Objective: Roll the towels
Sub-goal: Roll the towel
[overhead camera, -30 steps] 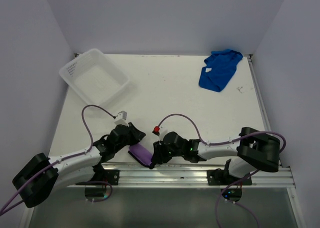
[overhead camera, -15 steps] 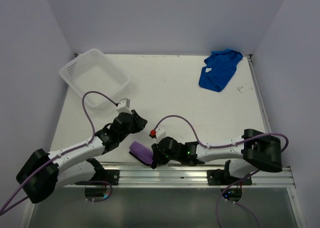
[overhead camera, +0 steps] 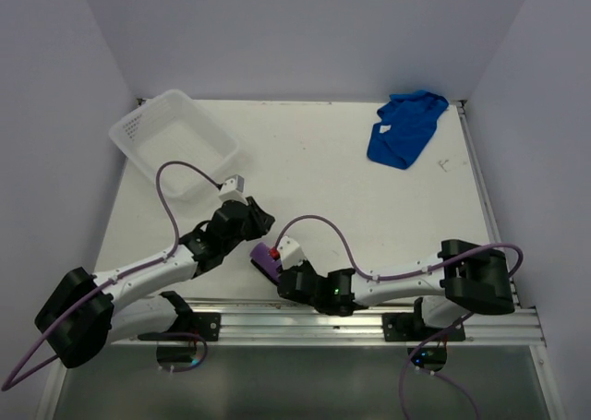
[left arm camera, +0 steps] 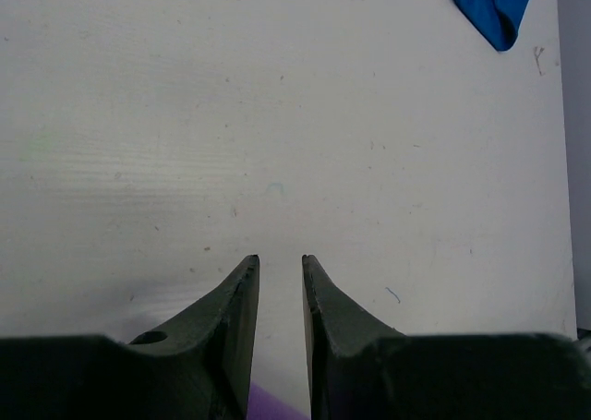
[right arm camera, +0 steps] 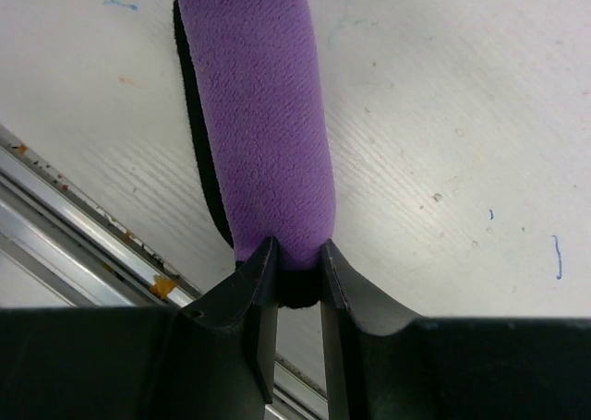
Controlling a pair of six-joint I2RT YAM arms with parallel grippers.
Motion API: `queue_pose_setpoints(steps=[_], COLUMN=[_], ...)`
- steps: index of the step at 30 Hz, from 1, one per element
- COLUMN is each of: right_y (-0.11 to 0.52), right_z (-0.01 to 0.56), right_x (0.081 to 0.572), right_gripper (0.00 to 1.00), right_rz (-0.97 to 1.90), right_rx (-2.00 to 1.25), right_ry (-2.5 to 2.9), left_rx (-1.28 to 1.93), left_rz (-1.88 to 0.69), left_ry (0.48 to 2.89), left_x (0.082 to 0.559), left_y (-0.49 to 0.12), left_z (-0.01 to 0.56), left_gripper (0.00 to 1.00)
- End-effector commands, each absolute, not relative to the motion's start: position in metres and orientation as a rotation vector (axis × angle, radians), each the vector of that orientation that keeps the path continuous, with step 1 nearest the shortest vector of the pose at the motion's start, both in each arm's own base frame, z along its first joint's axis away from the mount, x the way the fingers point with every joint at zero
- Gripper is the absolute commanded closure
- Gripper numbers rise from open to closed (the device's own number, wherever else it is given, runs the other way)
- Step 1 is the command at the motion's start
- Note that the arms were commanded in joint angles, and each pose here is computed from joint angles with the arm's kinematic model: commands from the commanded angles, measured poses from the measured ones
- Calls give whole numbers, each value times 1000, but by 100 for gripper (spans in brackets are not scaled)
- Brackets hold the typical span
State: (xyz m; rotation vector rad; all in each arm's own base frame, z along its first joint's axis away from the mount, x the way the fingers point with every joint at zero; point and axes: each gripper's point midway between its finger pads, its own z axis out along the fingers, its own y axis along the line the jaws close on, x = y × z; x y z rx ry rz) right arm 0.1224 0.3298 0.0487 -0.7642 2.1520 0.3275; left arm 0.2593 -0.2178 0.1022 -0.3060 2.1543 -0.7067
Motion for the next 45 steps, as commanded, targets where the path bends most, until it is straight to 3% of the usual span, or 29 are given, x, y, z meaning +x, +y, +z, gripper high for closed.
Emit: queue_pose_setpoints(steps=[1, 10, 21, 25, 29, 32, 37, 45], right_y=[325, 330, 338, 339, 341, 342, 346, 347], right_z=[55, 50, 57, 55, 54, 53, 50, 51], right_x=[132, 117, 110, 107, 105, 104, 103, 102], right_gripper=[100, 100, 100, 100, 100, 100, 100, 100], right_rz=[125, -137, -210, -162, -118, -119, -131, -117], right_rx=[-798, -945, -969, -971, -974, -983, -1002, -1012], right_ry=[2059, 1928, 1865, 1880, 1890, 1892, 1888, 1892], left_rx=[-274, -266, -317, -266, -183, -143, -99, -113], left_rz=[-748, -859, -976, -902, -748, -610, -763, -962], left_ry=[2105, 2134, 2191, 2183, 2094, 2136, 2187, 2287], left_x=[269, 261, 229, 229, 245, 246, 233, 207], left_y=[-227, -243, -238, -228, -210, -195, -218, -241], left_z=[122, 122, 91, 97, 147, 152, 152, 100], left_gripper=[71, 71, 72, 59, 38, 33, 32, 36])
